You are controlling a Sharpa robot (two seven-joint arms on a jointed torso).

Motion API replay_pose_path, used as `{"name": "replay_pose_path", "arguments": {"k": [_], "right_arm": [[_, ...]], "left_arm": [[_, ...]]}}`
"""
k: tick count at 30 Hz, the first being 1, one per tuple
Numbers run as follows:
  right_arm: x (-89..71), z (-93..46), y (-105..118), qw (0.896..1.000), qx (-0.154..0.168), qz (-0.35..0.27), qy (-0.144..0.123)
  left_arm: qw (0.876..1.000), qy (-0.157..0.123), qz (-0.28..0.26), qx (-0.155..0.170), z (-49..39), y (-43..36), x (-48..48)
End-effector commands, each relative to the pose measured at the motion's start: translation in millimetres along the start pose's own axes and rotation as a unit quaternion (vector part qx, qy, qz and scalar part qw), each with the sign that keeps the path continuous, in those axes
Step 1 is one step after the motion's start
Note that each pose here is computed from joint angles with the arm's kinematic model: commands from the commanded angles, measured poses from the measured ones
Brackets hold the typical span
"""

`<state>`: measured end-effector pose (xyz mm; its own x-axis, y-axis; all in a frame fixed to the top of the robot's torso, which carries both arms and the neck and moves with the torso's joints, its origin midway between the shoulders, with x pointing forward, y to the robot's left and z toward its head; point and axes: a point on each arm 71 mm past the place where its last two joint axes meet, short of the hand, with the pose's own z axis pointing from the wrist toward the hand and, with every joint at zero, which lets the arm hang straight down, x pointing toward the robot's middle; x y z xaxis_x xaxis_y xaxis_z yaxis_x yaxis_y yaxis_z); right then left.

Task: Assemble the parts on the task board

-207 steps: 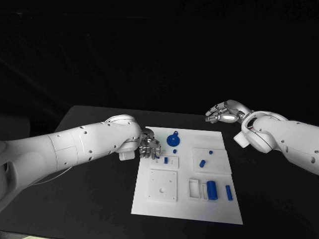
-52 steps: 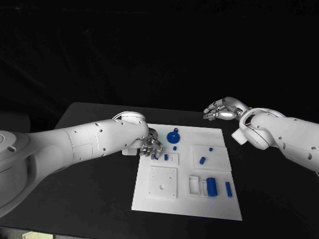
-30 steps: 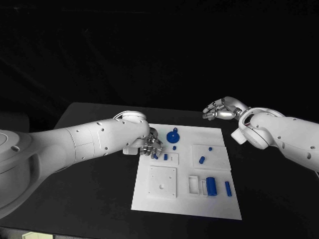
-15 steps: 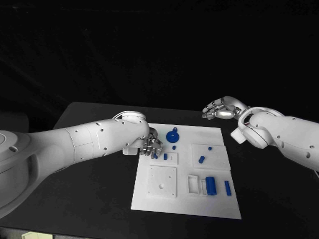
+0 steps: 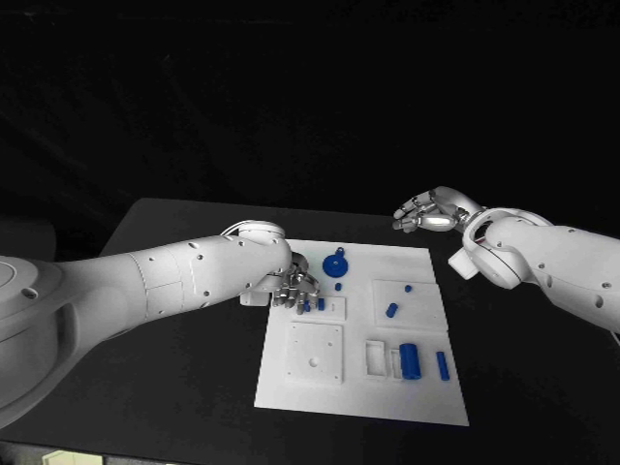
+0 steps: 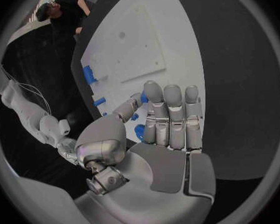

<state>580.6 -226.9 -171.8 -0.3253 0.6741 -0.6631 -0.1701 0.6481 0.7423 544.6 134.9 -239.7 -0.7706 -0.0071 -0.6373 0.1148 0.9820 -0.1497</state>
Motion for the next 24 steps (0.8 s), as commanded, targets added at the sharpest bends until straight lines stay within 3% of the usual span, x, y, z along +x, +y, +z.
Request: {"name": "replay_pose_path", "arguments": {"k": [1,15,24], "right_arm": [[1.3,-0.1,1,1.000,-0.006,0.000,0.007],[1.0,0.0,1,1.000,-0.005,-0.001,0.006],[0.9,0.1,0,1.000,-0.005,-0.001,0.006]], "left_arm": [[1.000,0.007,0.000,0.007,0.6,-2.5,2.8],[1.000,-0.010,-0.002,0.001,0.5,2.2,-0.1],[0.999,-0.038,0.003,-0.006,-0.8,7.7,-3.5]]}}
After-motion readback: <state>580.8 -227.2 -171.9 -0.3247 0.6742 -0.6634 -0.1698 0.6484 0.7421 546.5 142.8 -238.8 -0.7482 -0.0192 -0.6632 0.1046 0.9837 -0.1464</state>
